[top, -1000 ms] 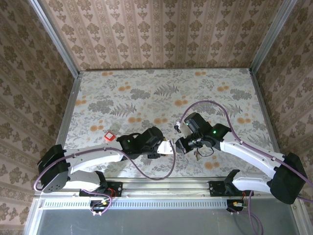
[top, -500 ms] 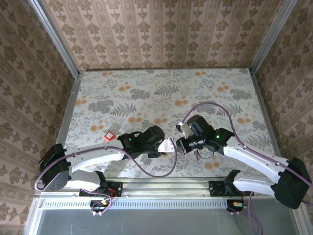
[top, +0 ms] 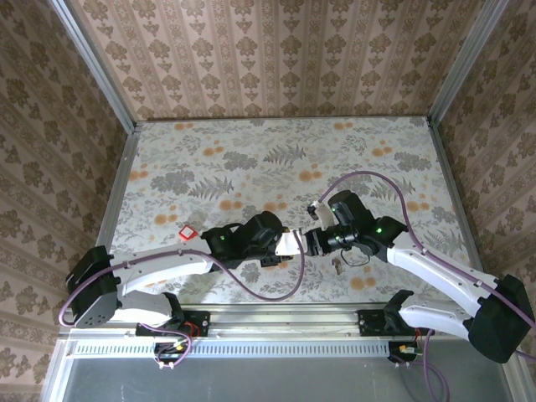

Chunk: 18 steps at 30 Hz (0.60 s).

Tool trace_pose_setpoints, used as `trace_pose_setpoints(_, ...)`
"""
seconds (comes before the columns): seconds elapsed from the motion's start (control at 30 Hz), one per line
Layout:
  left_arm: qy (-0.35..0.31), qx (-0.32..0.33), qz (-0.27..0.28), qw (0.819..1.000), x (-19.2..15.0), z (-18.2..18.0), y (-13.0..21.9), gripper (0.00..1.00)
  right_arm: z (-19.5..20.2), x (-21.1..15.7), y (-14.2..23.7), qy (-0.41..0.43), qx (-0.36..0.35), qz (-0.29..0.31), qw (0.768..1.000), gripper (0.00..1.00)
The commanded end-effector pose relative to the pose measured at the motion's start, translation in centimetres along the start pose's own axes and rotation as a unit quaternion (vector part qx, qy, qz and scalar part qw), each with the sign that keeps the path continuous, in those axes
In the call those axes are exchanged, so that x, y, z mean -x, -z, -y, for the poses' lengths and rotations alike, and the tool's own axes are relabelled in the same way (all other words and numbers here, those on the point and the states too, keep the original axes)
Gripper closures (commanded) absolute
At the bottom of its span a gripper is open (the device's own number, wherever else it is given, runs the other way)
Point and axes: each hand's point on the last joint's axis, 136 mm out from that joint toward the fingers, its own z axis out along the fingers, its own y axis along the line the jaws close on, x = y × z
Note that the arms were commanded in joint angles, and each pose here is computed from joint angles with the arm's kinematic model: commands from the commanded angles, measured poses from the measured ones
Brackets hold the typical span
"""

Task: Unlock with the key

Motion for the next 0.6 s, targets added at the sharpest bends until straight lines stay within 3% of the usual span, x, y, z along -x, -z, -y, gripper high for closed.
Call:
trace_pose_setpoints(0.0,0.005,0.014,0.176,0.984,9.7,-1.9,3.2,1.00,-2.8,1.0,0.1,0.023,0.067,0.016,0.997,0.57)
trace_pose_setpoints(0.4,0.000,0.005,0.153,0.988,9.1,-1.8,2.2,1.00,-4.3,1.8,1.0,0.009,0.110,0.035,0.993,0.47)
trace_pose_setpoints(0.57,0.001,0.006,0.152,0.988,9.1,-1.9,2.0,1.00,-4.0,1.5,0.9,0.001,0.107,0.028,0.994,0.51)
